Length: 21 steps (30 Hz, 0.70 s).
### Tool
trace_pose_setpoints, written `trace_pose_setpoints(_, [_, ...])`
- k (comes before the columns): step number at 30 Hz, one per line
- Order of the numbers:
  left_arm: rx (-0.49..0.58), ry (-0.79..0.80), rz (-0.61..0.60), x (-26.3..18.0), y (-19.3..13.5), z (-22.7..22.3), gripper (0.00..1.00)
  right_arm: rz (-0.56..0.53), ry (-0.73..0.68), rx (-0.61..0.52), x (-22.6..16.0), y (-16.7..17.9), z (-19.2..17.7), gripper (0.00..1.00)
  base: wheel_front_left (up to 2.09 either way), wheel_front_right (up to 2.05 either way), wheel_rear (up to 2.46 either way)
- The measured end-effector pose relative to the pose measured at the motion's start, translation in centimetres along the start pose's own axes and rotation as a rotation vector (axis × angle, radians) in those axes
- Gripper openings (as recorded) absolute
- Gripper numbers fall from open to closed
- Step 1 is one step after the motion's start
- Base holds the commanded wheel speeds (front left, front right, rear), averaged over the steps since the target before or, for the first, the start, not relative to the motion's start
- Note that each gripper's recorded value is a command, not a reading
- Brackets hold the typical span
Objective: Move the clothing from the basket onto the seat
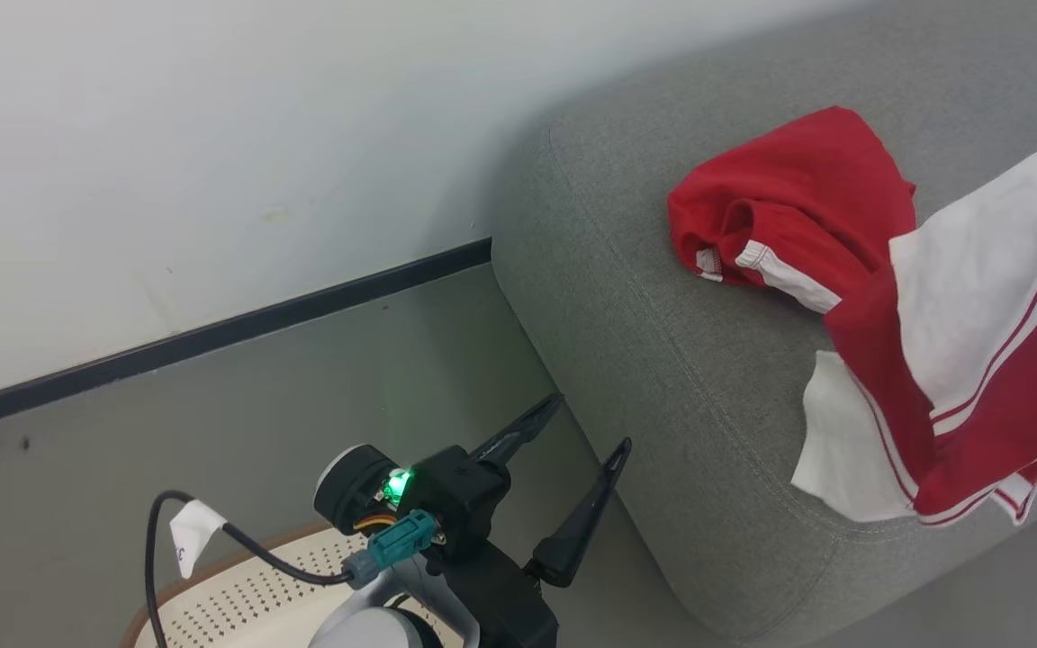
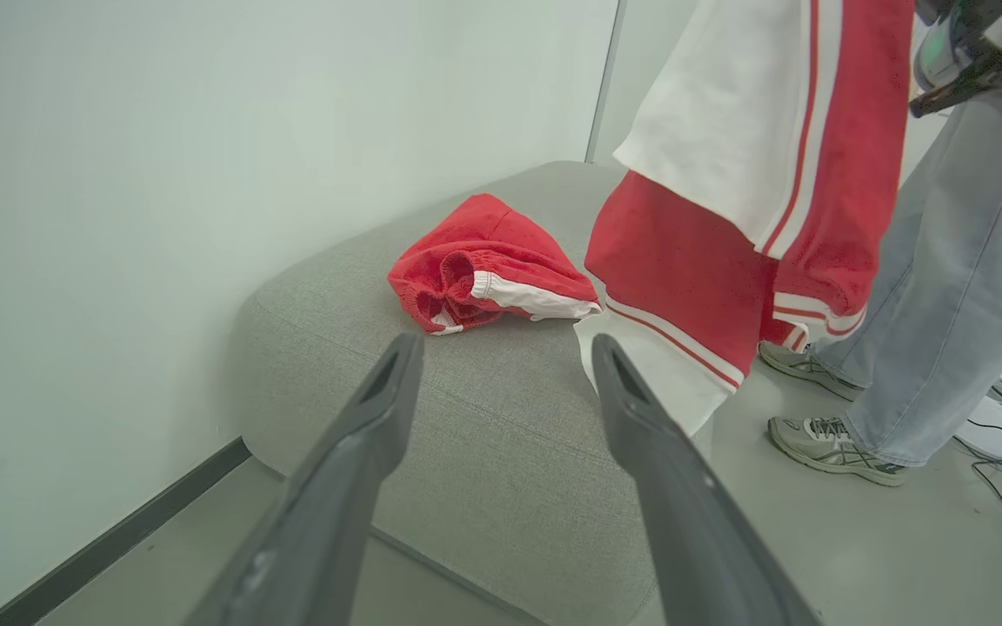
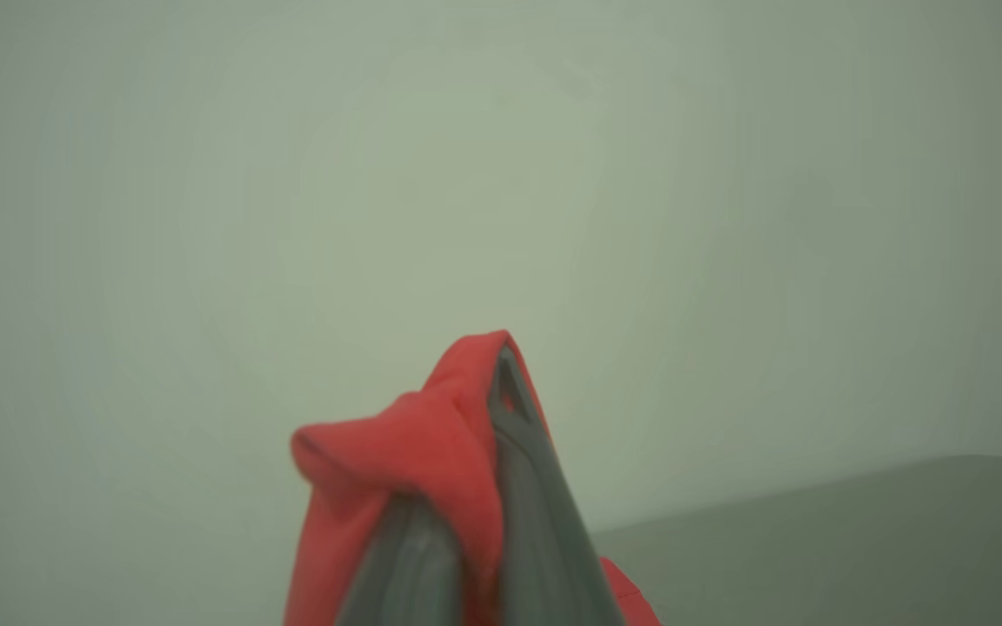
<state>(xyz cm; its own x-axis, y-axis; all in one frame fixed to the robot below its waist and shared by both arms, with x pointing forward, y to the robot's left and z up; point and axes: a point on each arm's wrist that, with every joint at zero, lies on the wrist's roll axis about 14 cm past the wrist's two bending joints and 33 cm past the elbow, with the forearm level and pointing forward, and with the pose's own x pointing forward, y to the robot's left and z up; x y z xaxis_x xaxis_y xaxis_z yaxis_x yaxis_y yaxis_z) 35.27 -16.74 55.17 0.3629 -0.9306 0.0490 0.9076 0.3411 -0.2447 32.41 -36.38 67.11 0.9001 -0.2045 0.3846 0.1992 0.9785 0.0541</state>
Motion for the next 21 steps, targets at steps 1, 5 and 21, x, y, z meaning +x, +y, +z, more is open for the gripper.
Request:
trace_pose_setpoints(1, [0.0,-0.001,-0.001,0.1,0.1,0.0,1.0,0.009,-0.018,-0.008,0.5,-0.1,0.6,0.0,0.0,0.0,0.0])
trace_pose_setpoints(5, [-0.007,0.002,-0.008,0.3,0.1,-0.1,1.0,0.047,-0.055,-0.068,2.5,-0.8,2.5,0.0,0.0,0.0,0.0])
trace_pose_setpoints(21, [-0.01,0.029,0.033,0.5,3.7,-1.1,1.0,-0.082,-0.127,-0.115,10.7,-7.0,5.1,0.0,0.0,0.0,0.0])
